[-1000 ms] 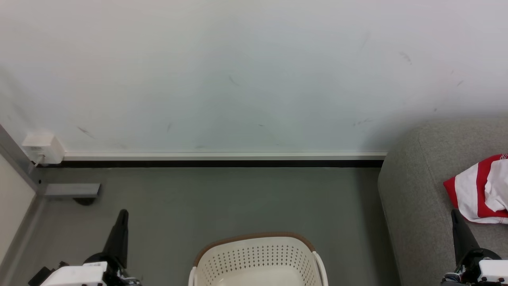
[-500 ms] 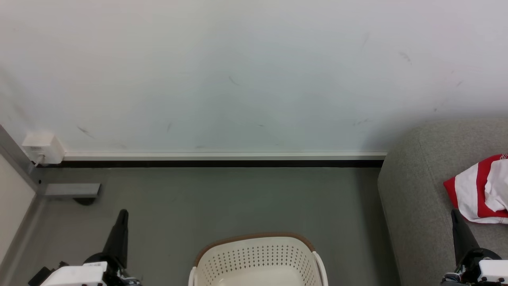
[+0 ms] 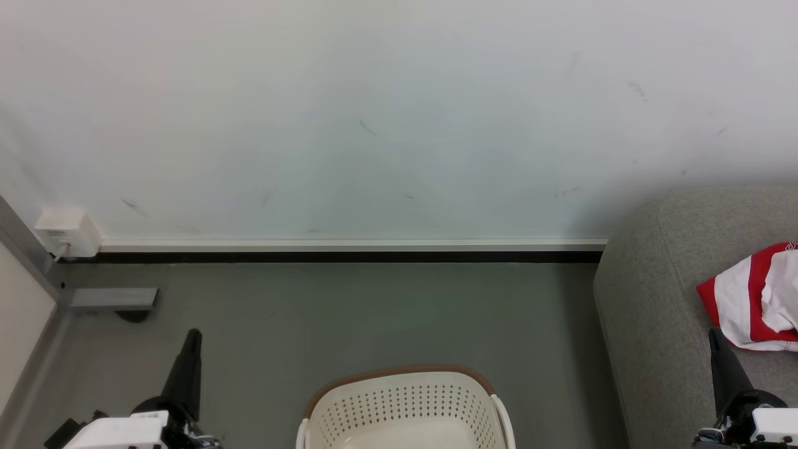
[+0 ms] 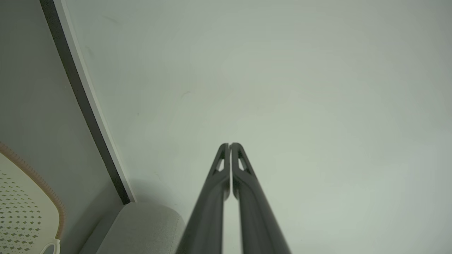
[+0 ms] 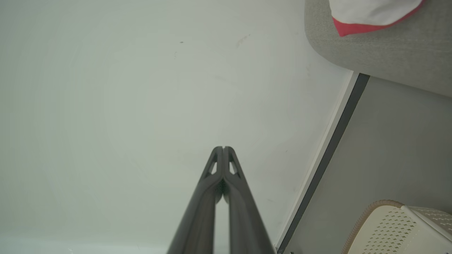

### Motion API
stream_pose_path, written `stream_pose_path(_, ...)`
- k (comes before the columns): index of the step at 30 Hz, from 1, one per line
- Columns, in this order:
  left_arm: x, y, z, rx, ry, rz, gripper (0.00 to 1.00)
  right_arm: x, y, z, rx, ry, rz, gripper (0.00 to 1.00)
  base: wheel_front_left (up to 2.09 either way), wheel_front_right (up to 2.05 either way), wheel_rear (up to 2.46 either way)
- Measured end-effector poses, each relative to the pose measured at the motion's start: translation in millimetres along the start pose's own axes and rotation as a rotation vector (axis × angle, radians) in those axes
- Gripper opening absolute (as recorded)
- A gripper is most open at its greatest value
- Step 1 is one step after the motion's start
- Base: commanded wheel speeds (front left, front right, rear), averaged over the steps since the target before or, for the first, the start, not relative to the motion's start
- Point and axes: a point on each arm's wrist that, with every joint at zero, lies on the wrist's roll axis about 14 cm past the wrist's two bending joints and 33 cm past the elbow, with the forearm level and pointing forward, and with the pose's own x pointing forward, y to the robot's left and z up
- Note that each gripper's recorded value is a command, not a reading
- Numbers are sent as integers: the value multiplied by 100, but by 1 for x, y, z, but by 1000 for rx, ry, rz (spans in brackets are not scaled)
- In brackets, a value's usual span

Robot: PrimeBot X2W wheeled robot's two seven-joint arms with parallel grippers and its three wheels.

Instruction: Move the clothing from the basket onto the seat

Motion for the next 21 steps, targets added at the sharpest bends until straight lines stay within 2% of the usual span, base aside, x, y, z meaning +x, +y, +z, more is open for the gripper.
stream_pose_path(21, 0, 0, 0, 0, 0, 0, 0, 0, 0, 0, 0, 0, 0, 0, 0, 0, 0)
